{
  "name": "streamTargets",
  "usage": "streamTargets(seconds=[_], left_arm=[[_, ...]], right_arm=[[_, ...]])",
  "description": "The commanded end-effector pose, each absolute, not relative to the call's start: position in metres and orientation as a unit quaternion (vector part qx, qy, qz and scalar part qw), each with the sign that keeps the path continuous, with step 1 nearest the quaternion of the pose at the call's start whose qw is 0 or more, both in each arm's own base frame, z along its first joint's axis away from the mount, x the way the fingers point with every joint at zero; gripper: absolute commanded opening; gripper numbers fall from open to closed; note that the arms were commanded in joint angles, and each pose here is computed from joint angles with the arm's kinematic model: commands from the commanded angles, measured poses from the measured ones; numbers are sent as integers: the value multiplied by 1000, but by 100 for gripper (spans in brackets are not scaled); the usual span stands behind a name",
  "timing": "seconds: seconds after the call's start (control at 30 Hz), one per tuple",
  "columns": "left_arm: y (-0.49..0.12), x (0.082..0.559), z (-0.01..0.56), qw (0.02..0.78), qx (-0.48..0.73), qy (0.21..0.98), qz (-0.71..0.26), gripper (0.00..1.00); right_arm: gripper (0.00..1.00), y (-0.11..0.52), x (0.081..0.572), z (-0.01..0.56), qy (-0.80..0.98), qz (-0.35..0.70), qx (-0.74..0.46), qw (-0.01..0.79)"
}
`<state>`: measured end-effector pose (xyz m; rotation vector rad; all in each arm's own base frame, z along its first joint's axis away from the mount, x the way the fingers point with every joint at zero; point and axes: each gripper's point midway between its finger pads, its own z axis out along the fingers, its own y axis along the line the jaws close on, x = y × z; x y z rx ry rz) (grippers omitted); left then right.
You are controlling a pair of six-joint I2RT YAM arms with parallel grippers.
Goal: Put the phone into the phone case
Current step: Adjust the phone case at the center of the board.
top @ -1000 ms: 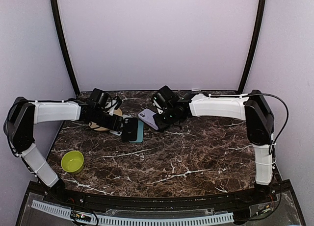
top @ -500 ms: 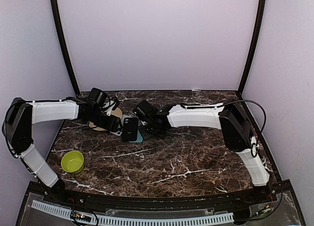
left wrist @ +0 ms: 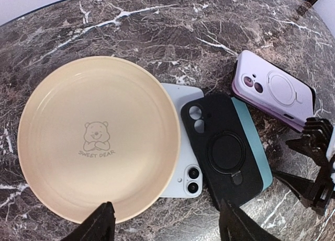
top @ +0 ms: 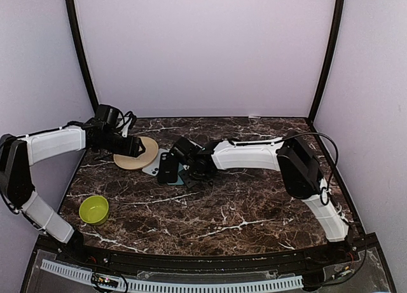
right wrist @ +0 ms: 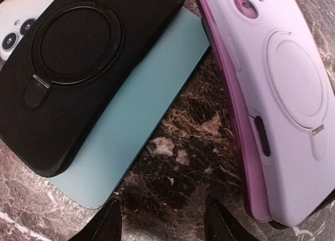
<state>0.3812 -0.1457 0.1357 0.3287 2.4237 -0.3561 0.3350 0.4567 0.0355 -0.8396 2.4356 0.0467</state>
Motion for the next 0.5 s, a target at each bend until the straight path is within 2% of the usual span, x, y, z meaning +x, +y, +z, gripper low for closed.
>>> streamTargets(seconds=[0.0,0.27,0.4,0.47], left_arm=[[-148,378,155,354,125,913,-161,70],[-149,377,170,366,143,905,-160,70],[-148,375,170,375,140,901,-166,70],[-151,373,156,360,128,907,-177,66]], right_arm=[[54,474,333,22,910,36,-314,268],[57,485,342,43,912,41,-299,278],[62,476,347,62,910,29,-281,302],[63,477,349,61,911,42,-269,310]])
